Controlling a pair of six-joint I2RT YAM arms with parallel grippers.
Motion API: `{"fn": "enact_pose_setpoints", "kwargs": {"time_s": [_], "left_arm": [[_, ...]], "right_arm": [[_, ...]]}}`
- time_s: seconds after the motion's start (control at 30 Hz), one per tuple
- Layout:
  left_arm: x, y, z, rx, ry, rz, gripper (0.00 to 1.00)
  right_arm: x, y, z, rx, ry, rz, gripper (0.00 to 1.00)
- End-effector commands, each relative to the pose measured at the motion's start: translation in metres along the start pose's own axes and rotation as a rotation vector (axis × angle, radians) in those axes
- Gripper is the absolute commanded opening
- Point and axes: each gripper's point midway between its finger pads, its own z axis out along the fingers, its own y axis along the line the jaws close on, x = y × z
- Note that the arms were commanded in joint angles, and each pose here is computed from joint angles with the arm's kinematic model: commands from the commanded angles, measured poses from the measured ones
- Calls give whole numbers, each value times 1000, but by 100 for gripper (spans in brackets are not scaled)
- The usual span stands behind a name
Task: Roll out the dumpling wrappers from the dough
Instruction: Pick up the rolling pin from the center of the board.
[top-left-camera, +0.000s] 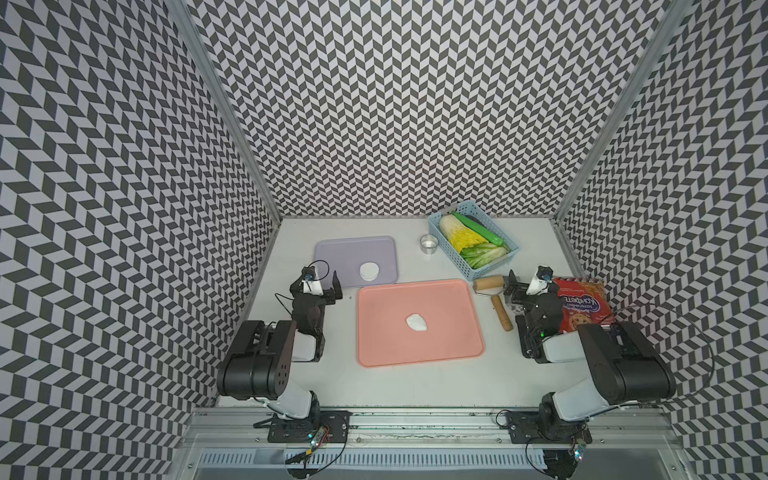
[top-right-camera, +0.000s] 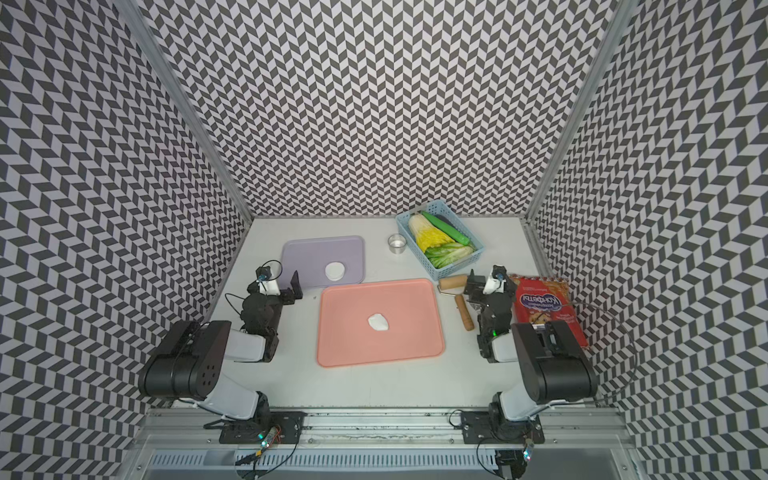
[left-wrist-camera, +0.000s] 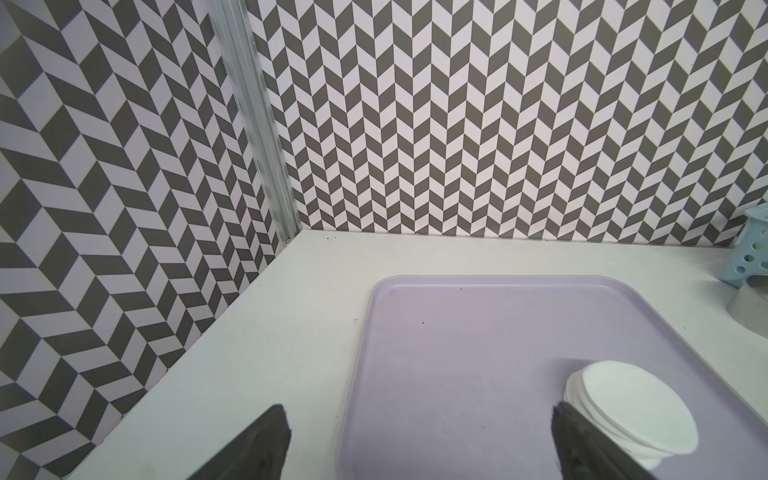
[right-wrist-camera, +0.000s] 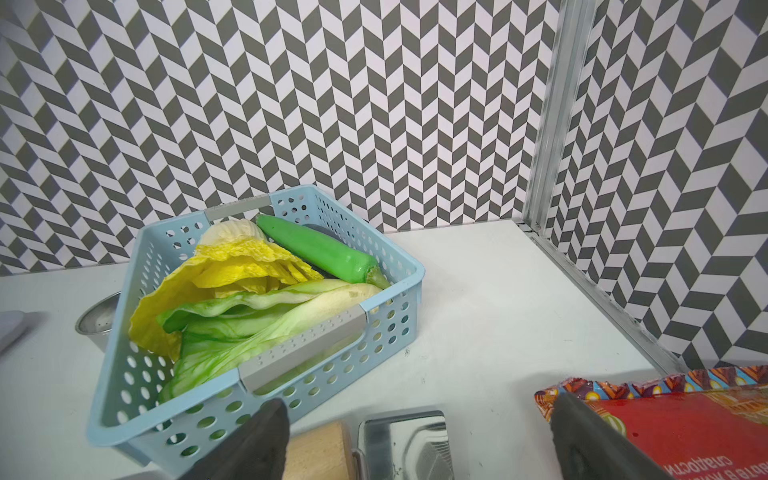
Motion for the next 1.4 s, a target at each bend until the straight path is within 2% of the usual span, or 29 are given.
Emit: {"fn": "enact_pose_setpoints", "kwargs": {"time_s": [0.0, 0.7, 0.77, 0.83, 0.97, 1.07, 1.13, 1.2, 1.23, 1.27, 1.3, 1.33, 1.37], "left_arm": [[-8, 1, -2, -5, -29, -14, 100], [-9, 1, -2, 0, -31, -16, 100], [-14, 8, 0, -43, -26, -31, 100], [-18, 17, 8, -121, 24, -47, 100], [-38, 25, 18, -175, 49, -61, 100], [-64, 30, 13, -177, -8, -153, 100], [-82, 31, 13, -161, -29, -263, 100], [-78, 47, 16, -244, 54, -534, 100], [-75, 53, 19, -269, 100, -630, 100], [-74, 48, 26, -213, 153, -686, 100], [-73, 44, 31, -173, 186, -725, 100], [-72, 37, 34, -122, 218, -753, 100], [-73, 29, 36, -77, 238, -764, 96]], "right_arm": [[-15, 3, 0, -8, -49, 7, 99], [-19, 3, -2, -7, -67, 14, 99], [-30, 4, 0, -7, -79, 8, 100], [-34, 8, 10, -12, 11, -7, 99], [-59, 18, 18, -56, 45, 55, 100], [-86, 28, 6, -123, -3, 101, 99], [-107, 28, -5, -134, -47, 153, 100], [-123, 21, -13, -105, -56, 270, 99], [-120, 11, -14, -40, -16, 372, 99], [-105, -8, -18, 90, 55, 525, 99], [-95, -25, -24, 198, 82, 622, 99], [-92, -28, -27, 197, 96, 641, 99], [-96, -21, -27, 116, 108, 628, 99]]}}
